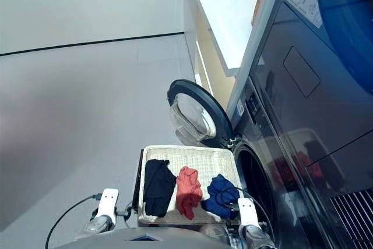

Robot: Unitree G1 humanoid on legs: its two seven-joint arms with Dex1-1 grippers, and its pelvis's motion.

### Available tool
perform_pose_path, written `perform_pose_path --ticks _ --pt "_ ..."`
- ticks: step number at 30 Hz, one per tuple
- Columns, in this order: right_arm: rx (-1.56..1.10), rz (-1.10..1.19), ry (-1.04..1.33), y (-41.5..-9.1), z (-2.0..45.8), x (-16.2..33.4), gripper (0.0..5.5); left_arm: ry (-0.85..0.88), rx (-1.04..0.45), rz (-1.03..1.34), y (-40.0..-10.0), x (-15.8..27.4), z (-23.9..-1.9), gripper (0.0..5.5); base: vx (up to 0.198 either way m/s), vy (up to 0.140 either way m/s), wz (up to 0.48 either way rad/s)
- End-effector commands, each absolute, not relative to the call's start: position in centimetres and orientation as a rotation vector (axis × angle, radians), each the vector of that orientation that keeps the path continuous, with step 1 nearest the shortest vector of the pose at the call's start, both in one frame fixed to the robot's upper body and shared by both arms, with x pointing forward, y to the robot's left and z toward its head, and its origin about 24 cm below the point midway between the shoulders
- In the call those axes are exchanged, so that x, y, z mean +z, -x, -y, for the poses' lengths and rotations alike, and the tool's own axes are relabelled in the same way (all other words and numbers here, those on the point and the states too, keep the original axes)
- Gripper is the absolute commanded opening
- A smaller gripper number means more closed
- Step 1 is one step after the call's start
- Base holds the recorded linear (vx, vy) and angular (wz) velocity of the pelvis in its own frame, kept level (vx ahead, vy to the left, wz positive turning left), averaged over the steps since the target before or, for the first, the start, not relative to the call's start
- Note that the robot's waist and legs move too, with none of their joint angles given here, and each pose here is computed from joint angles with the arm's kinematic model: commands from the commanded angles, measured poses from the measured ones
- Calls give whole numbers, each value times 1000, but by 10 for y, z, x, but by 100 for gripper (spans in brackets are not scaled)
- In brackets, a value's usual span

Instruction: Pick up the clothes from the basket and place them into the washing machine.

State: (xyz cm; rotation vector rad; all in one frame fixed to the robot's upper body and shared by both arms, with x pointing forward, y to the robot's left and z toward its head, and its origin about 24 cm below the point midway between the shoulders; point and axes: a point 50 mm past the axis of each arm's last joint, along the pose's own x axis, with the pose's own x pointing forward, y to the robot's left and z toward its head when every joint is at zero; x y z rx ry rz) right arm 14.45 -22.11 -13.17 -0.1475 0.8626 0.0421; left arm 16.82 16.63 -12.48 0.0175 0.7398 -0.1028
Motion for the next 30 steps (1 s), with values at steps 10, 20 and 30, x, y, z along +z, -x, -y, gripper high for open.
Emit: perform_pose_path --ticks 10,20,30 --pt "211 -88 30 -267 157 7 550 -76 -167 -252 -278 -29 -135 550 -128 -48 -24" --pt "294 257 -24 -291 116 87 550 -144 -132 -116 -312 7 -112 550 -87 -28 -46" --pt "392 505 -7 -286 92 144 550 -147 57 -25 -343 43 -130 550 -64 -14 76"
